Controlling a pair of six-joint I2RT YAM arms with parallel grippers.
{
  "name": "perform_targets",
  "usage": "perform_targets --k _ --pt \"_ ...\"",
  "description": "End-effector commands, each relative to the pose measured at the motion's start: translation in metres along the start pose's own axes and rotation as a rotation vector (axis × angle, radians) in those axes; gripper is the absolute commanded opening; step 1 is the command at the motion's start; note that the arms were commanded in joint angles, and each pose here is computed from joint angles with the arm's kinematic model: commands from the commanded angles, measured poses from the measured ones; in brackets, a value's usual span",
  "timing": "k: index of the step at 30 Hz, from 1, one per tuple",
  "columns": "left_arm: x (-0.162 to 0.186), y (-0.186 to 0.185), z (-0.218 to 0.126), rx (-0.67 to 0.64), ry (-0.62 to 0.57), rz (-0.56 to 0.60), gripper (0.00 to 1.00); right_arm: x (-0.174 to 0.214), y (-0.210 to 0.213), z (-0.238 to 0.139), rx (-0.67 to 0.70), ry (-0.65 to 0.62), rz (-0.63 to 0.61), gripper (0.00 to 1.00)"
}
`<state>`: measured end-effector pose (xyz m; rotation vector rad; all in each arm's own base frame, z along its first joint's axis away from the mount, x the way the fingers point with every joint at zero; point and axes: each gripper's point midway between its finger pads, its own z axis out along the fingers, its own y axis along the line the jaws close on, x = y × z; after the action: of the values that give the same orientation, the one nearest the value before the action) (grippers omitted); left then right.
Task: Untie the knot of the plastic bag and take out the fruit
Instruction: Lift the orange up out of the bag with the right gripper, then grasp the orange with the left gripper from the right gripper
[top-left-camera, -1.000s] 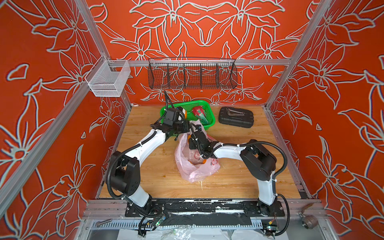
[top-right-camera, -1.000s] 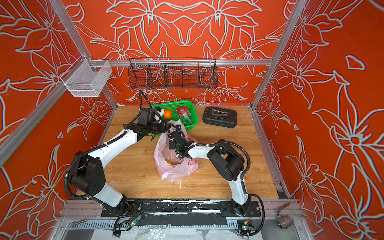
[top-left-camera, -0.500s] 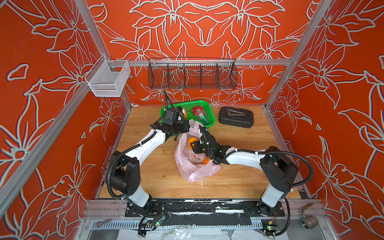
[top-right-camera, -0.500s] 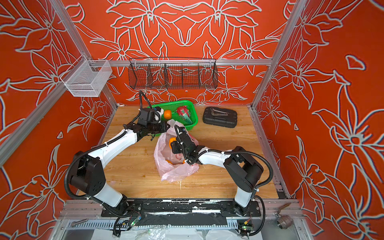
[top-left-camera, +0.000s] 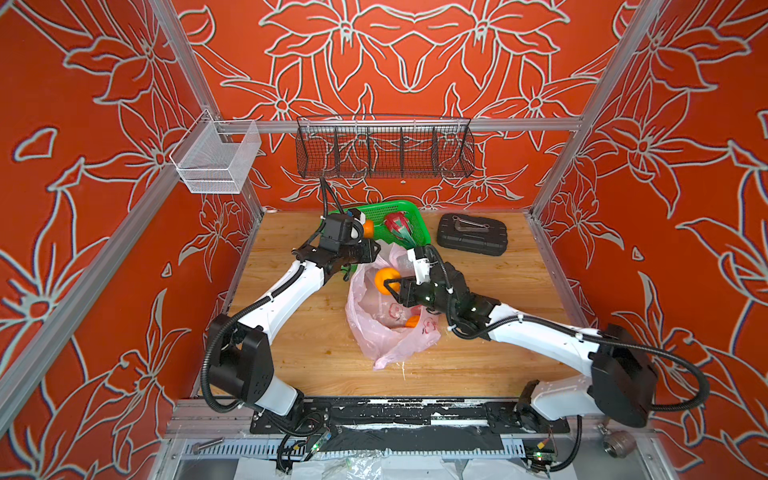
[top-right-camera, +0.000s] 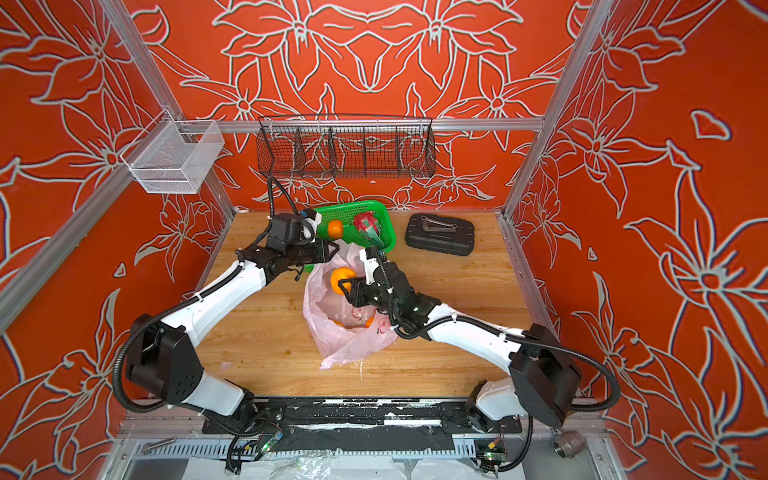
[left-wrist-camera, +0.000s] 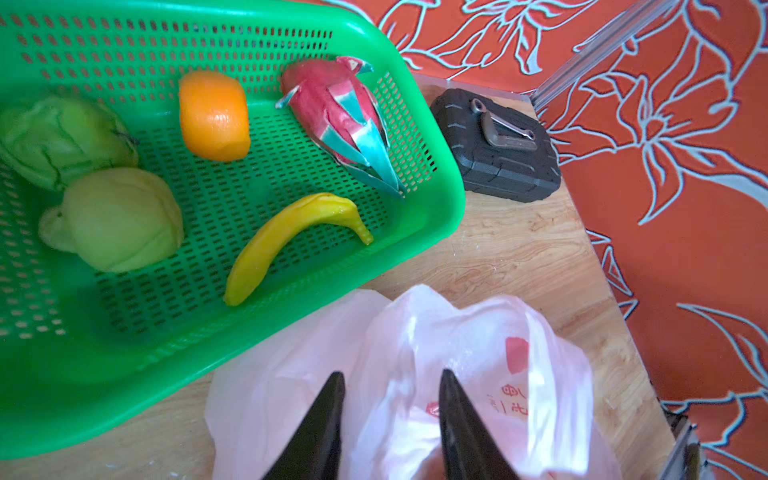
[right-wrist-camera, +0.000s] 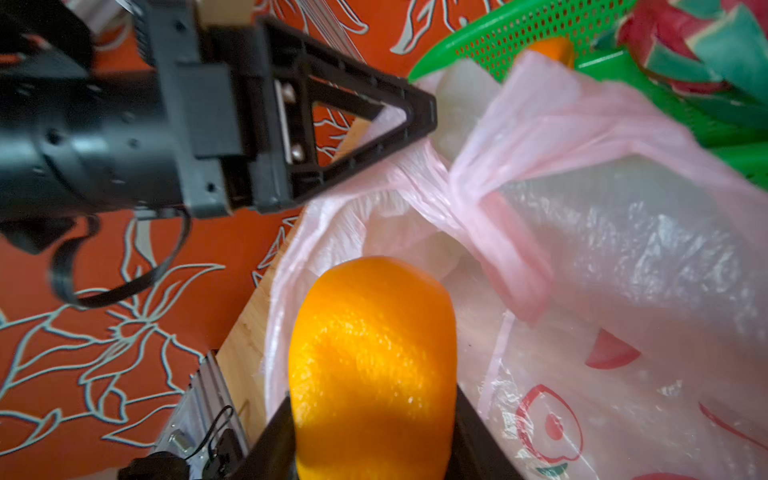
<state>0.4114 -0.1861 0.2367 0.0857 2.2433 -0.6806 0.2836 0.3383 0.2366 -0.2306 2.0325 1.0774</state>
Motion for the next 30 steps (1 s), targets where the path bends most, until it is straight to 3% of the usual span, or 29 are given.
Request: perform_targets --k 1,10,17,21,30 --pt "-0.022 -0.017 -0.026 0.043 -0.091 0.087 0.44 -0.019 0.015 -0.019 -0.036 -0.022 -0.013 0.45" --pt "-0.043 -0.071 -0.082 0.255 -0.321 0.400 0.52 -0.086 0.020 -0.053 -0.095 -0.166 0.042 0.46" --pt "-0.017 -0.114 -0.104 0.454 -0.377 0.766 0.60 -0.119 0.012 -0.061 -0.183 -0.203 0.114 0.46" --pt "0.000 -0.133 -0.106 0.522 -0.394 0.948 0.73 -0.126 0.015 -0.066 -0.262 -0.183 0.149 0.45" --pt "-0.007 -0.153 -0.086 0.566 -0.404 1.027 0.89 -0.119 0.028 -0.066 -0.378 -0.104 0.162 0.45"
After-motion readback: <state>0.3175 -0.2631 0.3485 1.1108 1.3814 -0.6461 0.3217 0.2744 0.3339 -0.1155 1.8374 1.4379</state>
